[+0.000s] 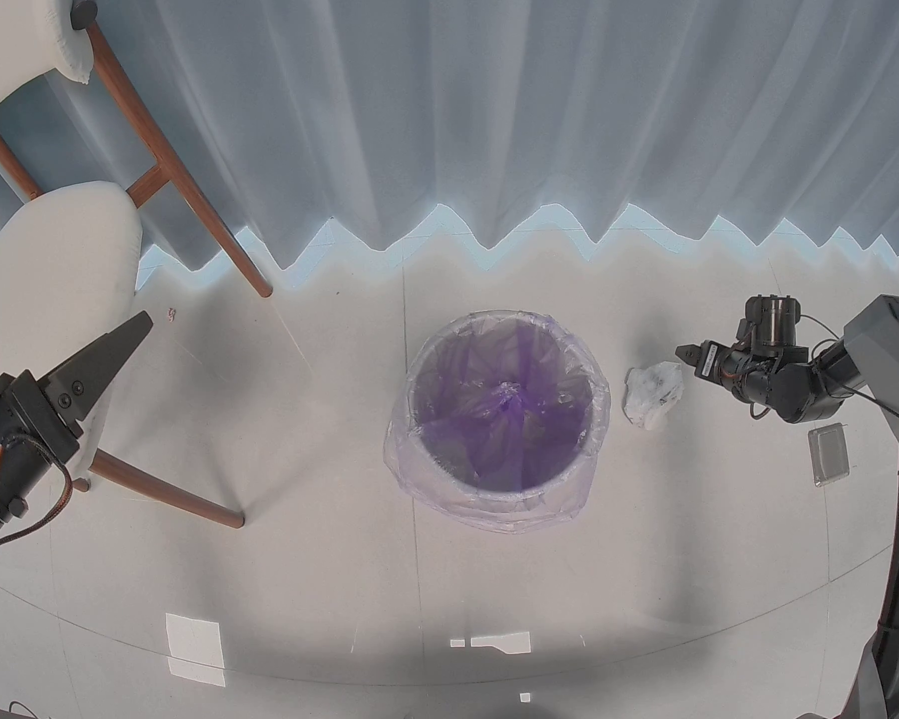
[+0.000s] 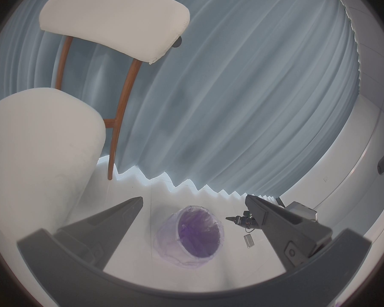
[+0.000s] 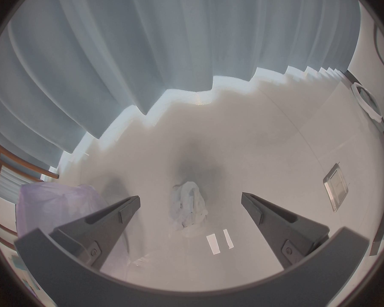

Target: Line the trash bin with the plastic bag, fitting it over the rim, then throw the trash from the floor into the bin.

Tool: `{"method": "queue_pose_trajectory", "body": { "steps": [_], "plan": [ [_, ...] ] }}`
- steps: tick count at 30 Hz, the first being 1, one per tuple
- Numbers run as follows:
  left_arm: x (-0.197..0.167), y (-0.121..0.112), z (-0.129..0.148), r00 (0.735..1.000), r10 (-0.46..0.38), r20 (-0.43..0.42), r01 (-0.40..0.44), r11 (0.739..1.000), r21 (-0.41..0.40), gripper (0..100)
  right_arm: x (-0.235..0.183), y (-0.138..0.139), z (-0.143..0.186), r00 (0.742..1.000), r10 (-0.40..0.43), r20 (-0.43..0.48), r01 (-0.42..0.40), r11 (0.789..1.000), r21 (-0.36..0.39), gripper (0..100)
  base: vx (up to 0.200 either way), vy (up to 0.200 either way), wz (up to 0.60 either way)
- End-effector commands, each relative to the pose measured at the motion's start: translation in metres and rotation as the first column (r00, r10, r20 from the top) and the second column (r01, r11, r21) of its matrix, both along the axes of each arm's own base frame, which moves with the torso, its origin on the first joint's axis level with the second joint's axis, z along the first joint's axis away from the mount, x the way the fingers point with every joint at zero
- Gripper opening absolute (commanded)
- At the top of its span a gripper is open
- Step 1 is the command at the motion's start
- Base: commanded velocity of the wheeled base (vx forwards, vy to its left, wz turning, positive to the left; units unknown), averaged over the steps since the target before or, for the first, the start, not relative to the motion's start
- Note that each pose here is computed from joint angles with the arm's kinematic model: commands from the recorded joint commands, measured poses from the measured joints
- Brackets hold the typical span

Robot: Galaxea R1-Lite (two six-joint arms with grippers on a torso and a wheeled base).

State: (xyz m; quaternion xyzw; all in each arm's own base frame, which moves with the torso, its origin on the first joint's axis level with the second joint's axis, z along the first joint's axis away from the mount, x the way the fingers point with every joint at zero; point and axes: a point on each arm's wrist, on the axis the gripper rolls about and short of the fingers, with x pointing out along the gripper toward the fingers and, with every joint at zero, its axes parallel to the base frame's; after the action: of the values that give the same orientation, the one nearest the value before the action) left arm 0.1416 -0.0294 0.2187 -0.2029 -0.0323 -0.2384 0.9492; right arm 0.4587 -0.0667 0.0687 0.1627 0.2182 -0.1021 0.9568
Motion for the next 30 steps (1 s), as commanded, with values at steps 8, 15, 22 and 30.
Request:
{"method": "queue_pose_trajectory", "body": {
  "steps": [8, 15, 22, 30],
  "plan": [
    [0.001, 0.0, 0.002, 1.0, -0.001, 0.004, 0.001, 1.0, 0.0, 100, 0.009, -0.001, -0.047, 0.996, -0.01, -0.084, 0.011, 1.0, 0.013, 100, 0.0, 0.0, 0.0],
    [0.002, 0.0, 0.003, 1.0, 0.002, 0.004, -0.002, 1.0, 0.0, 100, 0.015, -0.002, -0.074, 0.994, -0.021, -0.107, 0.022, 1.0, 0.012, 100, 0.0, 0.0, 0.0],
    [0.002, 0.002, 0.003, 1.0, 0.017, 0.005, -0.017, 1.0, 0.001, 100, 0.027, 0.005, -0.094, 0.996, -0.014, -0.087, 0.015, 1.0, 0.006, 100, 0.0, 0.0, 0.0],
    [0.002, 0.005, 0.008, 0.999, 0.039, 0.028, -0.038, 0.999, -0.005, 100, 0.046, 0.018, -0.105, 0.998, -0.011, -0.055, 0.011, 1.0, 0.012, 0, 0.0, 0.0, 0.0]
  ]
}}
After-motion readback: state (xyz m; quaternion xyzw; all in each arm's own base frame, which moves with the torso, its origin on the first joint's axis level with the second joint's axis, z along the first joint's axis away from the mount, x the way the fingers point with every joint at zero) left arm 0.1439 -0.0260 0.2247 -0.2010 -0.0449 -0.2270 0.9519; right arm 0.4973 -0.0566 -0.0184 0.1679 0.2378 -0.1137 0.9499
